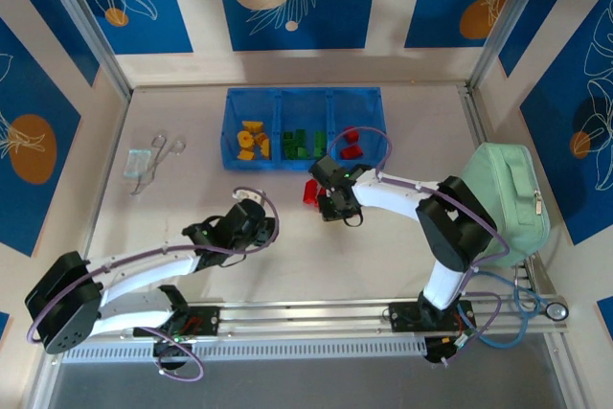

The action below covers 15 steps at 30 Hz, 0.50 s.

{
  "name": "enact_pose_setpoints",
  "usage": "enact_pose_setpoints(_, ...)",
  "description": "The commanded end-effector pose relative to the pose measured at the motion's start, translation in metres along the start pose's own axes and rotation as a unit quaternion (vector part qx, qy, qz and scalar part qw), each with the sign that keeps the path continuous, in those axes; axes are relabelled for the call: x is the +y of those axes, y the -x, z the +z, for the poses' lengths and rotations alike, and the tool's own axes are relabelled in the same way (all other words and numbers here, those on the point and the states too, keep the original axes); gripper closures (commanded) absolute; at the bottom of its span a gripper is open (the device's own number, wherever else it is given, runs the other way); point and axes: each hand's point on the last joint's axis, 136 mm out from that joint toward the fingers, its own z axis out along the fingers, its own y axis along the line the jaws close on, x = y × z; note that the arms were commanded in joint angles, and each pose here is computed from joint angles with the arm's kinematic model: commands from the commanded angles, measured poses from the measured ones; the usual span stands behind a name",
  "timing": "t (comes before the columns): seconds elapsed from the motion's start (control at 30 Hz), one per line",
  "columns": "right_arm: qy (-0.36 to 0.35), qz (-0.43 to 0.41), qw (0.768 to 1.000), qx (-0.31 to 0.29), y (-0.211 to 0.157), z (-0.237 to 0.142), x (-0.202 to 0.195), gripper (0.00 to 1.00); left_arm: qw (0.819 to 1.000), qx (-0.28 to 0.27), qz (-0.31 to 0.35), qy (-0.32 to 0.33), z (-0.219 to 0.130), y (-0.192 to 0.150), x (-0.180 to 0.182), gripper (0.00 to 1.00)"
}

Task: Sort the legos into containers by color
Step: Pick up the lego from the center of the table.

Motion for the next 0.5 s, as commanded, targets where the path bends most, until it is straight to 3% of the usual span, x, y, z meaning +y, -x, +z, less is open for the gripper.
enact_pose_setpoints(0.0,-0.001,-0.001,1.000,-0.031,0.012,-0.028,0.001,0.73,1.000,-0.012,0.011,-0.013,-0.007,0.006,-0.007,0.46)
enact_pose_setpoints(0.47,0.009,0.012,0.996,-0.091,0.036,-0.075,-0.014,0.74,1.000,-0.021,0.007,-0.010,-0.013,0.006,-0.002,0.46)
